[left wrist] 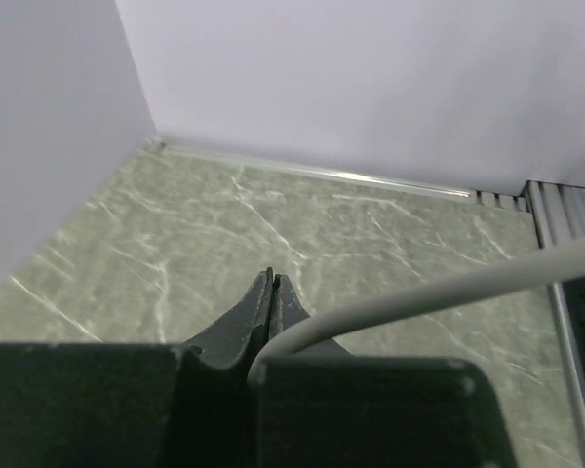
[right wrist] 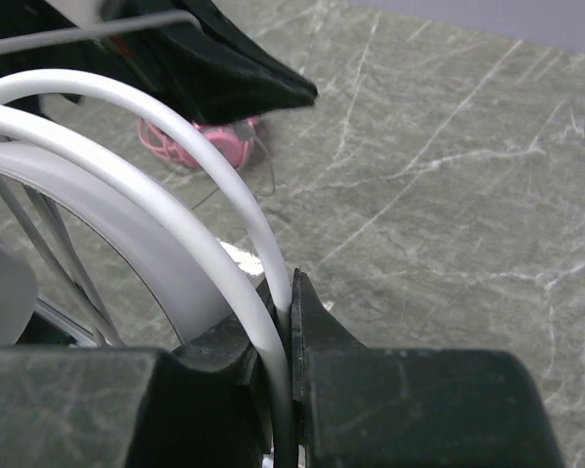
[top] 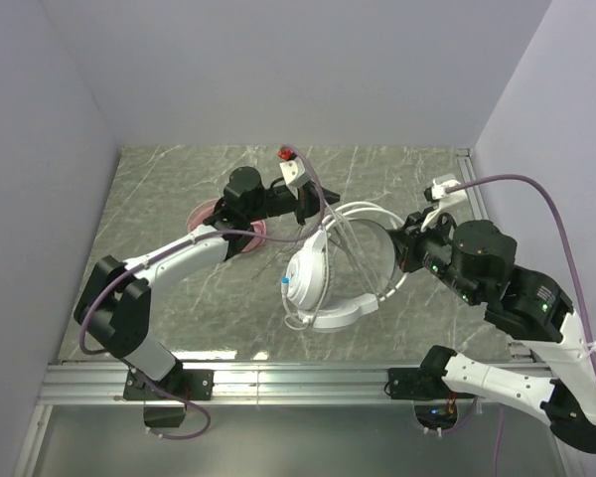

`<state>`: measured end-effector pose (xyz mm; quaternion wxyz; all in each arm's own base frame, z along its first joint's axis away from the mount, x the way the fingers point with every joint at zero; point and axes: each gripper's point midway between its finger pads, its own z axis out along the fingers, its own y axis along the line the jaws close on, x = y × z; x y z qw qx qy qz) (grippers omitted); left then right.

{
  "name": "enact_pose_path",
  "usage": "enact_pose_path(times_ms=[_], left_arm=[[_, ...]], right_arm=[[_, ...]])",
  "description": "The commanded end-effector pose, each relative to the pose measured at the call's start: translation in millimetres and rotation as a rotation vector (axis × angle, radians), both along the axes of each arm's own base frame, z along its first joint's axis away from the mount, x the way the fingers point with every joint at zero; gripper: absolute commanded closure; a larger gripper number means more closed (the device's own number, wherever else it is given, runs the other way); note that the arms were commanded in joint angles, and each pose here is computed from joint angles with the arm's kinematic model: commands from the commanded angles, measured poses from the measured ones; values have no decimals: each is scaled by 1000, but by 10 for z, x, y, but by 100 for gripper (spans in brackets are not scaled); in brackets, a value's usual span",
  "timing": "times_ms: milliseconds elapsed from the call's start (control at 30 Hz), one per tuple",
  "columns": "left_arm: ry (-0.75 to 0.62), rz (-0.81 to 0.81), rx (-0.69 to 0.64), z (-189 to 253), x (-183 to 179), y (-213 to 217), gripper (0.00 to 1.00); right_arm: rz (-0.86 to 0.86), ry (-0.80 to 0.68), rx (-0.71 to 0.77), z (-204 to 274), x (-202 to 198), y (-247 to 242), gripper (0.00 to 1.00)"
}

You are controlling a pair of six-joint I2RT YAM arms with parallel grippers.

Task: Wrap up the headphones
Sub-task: Wrap the headphone cable with the left arm

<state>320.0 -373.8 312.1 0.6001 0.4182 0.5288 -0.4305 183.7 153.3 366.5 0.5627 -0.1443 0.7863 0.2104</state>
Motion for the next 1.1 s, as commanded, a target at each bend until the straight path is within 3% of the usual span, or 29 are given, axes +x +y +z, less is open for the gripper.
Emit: enact_pose_path(times_ms=[0,200,633,900,1067], left_arm=[[253,19,-11,-291,127,10,99],[394,-58,-84,-332,-70,-68,99],[525,-187,-92,-543,-535,-229,98],[508,-170,-85,-525,-537,-238,87],[448,-152,-73,-278,-428,-258,79]], right_arm=[[64,-142,274,874,-140,66,100],[13,-172,355,1115,-51,56,100],[-175,-265,547,1601,177,-175,100],[-175,-254,541,1570,240,-96,100],[-172,-249,544,1538,221,-107,100]])
